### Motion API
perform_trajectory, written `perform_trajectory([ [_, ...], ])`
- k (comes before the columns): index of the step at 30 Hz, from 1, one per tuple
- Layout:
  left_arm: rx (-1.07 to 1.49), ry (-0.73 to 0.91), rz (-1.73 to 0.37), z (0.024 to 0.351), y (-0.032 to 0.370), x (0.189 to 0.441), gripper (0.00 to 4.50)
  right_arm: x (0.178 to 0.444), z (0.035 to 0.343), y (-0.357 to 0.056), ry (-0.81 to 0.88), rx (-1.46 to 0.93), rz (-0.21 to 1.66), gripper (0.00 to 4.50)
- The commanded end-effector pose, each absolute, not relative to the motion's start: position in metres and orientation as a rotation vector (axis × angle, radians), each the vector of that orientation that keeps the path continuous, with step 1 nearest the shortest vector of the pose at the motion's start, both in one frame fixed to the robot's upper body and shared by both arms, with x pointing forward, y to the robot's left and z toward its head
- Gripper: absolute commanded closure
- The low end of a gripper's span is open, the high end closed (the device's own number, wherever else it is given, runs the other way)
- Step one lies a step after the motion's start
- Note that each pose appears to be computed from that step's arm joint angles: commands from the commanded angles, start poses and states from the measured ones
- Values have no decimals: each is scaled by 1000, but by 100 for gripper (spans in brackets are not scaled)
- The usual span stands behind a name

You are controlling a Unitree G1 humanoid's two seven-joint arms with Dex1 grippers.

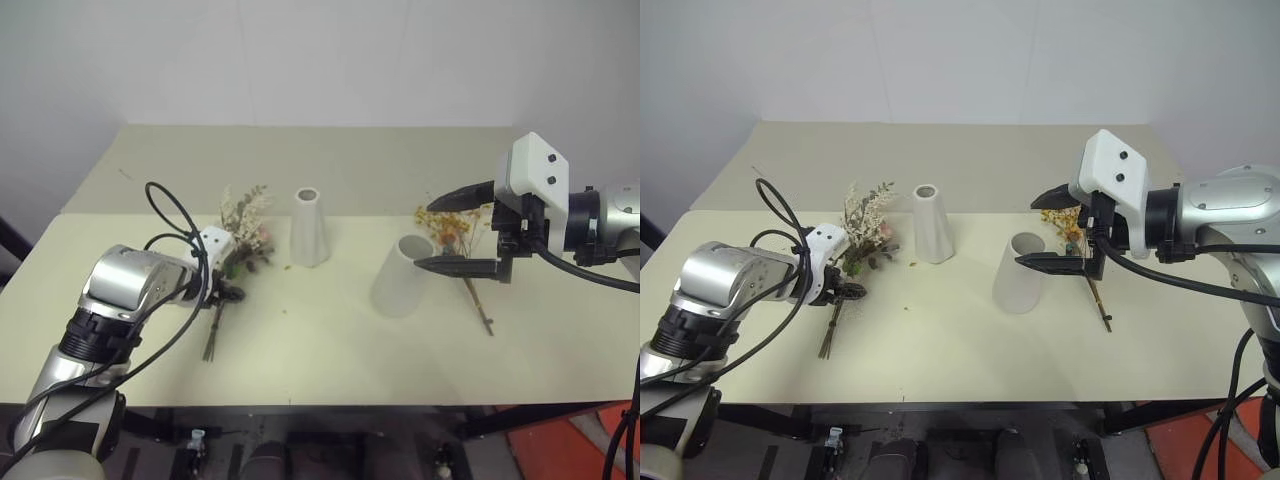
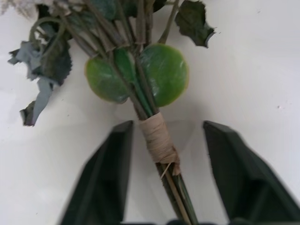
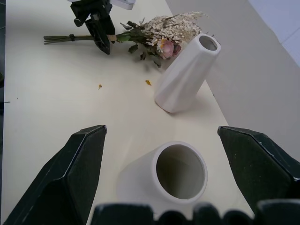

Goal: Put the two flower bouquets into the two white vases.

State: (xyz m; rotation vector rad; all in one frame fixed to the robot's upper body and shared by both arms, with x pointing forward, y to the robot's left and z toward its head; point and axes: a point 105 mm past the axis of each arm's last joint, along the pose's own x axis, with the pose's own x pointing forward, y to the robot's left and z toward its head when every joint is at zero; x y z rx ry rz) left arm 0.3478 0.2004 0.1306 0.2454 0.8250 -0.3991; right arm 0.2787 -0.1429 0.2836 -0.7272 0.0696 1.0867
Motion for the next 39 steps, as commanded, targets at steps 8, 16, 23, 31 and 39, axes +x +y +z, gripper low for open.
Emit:
perform_trajectory([
  [8, 268, 717, -324, 151, 206, 364, 435, 281, 292, -145, 33, -741, 1044, 0],
  [16, 207, 524, -24, 198, 255, 384, 435, 282, 292, -148, 30, -733, 1023, 0],
  [23, 141, 80, 84, 264, 266, 409, 435, 284, 297, -149, 11, -699, 994, 0],
  [31, 30, -309, 0, 324, 245, 422, 435, 289, 297, -152, -1, -665, 919, 0],
  [39, -188, -602, -316, 370, 217, 429, 435, 287, 294, -157, -16, -635, 841, 0],
])
